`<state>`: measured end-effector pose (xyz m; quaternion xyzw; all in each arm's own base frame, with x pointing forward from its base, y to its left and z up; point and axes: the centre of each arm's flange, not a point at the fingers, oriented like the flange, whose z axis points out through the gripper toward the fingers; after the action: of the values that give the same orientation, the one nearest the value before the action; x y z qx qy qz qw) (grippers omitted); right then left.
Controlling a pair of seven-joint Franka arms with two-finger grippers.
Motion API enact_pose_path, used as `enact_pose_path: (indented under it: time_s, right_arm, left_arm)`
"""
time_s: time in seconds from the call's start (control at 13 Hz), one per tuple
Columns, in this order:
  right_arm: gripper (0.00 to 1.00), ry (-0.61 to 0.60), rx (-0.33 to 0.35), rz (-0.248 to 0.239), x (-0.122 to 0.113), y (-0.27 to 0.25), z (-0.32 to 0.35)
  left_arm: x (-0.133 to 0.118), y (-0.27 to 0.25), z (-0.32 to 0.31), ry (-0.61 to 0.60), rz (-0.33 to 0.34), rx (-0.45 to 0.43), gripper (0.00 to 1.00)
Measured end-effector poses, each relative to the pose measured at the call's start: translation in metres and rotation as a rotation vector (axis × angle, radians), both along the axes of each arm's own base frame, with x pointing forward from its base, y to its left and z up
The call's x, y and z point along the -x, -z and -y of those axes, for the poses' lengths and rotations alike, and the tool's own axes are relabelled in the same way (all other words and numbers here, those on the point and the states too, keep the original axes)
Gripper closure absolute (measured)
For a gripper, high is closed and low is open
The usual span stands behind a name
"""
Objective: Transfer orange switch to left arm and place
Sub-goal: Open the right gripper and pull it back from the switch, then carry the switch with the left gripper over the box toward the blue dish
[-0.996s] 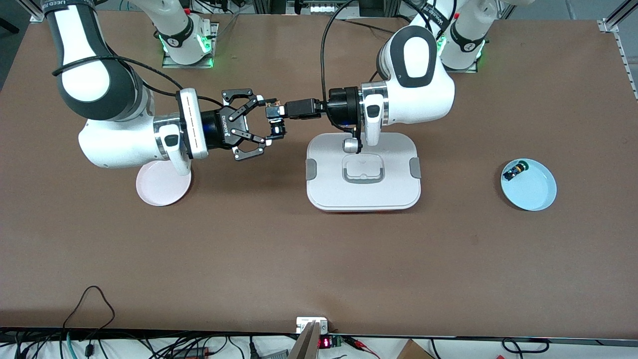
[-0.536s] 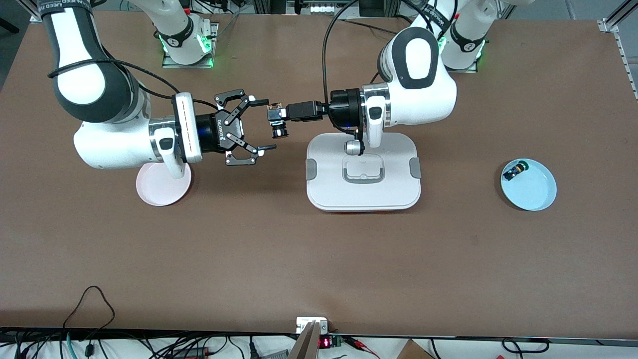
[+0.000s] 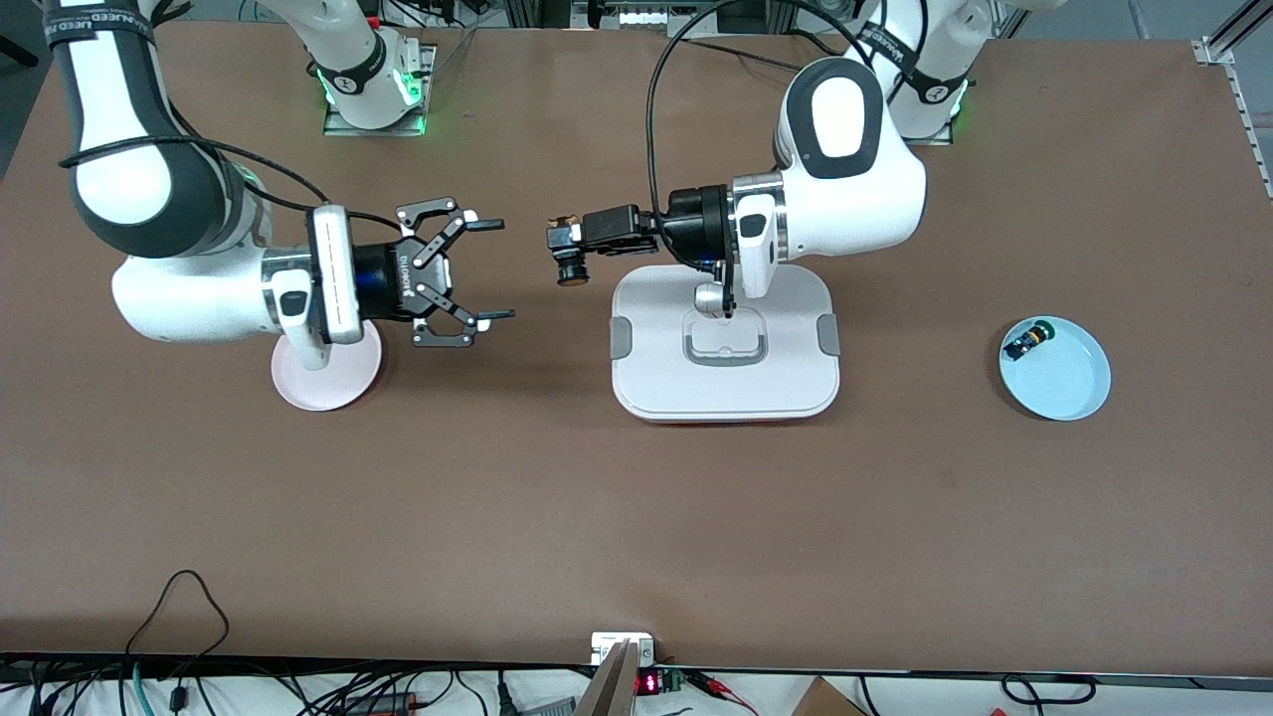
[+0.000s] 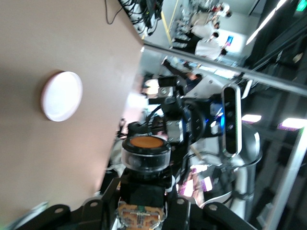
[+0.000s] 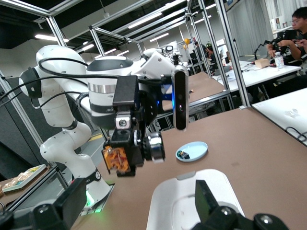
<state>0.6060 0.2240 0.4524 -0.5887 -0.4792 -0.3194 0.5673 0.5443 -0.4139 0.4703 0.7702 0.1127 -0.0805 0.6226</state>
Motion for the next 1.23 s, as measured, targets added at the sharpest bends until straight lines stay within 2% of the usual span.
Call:
enact_pose_path:
  time_s: [0.23, 0.38, 0.54, 0.69, 0.84, 1.07, 1.23]
  right_arm:
    - [0.00, 0.008, 0.091, -0.026, -0.003, -0.003, 0.038]
    - [0.00, 0.000, 0.171, -0.059, -0.001, 0.000, 0.054]
    - [0.00, -0.015, 0.281, -0.124, 0.004, 0.014, 0.064]
    - [0.00, -0.017, 0.413, -0.240, 0.011, 0.033, 0.075]
    - [0.00, 0.020, 0.533, -0.378, 0.015, 0.036, 0.086]
    - [0.00, 0.136, 0.705, -0.601, 0.020, 0.024, 0.094]
    - [0.00, 0.217, 0.840, -0.718, 0.023, 0.025, 0.101]
  left_arm:
    - [-0.006, 0.006, -0.019, 0.153, 0.092, -0.135, 0.58]
    - [-0.011, 0.016, -0.040, 0.267, 0.154, -0.275, 0.58]
    - [-0.011, 0.028, -0.051, 0.366, 0.206, -0.411, 0.58]
    - [-0.007, 0.042, -0.058, 0.480, 0.274, -0.583, 0.58]
    - [-0.012, 0.055, -0.075, 0.572, 0.328, -0.750, 0.58]
    - [-0.015, 0.067, -0.100, 0.709, 0.390, -0.985, 0.58]
    - [-0.015, 0.072, -0.108, 0.792, 0.426, -1.112, 0.58]
